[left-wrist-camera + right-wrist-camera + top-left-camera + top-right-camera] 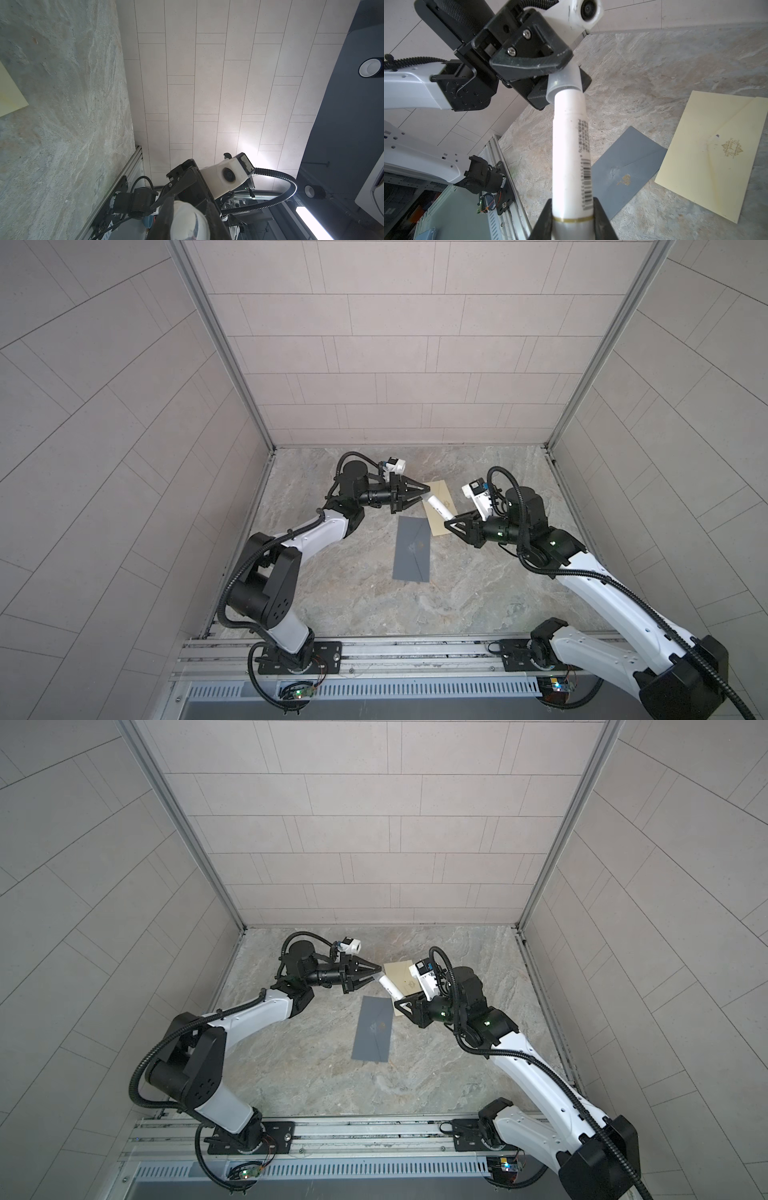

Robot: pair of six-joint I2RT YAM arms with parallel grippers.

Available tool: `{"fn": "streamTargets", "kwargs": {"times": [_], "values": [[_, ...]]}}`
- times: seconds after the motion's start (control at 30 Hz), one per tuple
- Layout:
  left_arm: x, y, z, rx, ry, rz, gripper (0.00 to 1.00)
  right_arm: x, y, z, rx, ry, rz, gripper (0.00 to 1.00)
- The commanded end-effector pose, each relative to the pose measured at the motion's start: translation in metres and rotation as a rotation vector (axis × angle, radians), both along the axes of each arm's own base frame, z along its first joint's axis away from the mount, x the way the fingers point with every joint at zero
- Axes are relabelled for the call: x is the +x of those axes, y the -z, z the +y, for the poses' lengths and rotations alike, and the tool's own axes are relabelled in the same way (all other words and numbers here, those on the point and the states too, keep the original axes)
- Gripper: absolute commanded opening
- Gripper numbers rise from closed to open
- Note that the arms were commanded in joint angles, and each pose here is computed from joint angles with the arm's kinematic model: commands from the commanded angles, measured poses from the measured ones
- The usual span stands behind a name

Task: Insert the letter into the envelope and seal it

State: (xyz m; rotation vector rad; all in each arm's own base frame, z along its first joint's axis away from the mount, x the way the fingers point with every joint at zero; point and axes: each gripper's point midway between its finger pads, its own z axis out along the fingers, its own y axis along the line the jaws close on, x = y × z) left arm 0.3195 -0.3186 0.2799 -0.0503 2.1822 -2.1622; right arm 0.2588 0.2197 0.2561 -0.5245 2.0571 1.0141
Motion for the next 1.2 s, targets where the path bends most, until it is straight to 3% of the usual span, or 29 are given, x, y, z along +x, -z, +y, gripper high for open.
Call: {"fn": "streamTargets", "kwargs": {"times": [0.0,0.37,0.73,1.17], "values": [[-0.024,0.001,-0.013,-0.013,0.114,0.009,0.24,0.009,-0.034,-0.002,0.044,0.03,-0.101,0.0],[-0.005,-0.003,-0.014,-0.005,0.054,0.022,0.27,0.002,-0.028,-0.021,-0.003,0.094,-0.1,0.0],[-0.006,0.008,-0.009,0.139,0.024,0.002,0.29,0.002,-0.035,-0.021,0.034,0.096,-0.109,0.0],[-0.002,-0.009,-0.01,0.121,0.018,-0.013,0.3,-0.003,-0.01,-0.023,0.029,0.105,-0.052,0.0]]}}
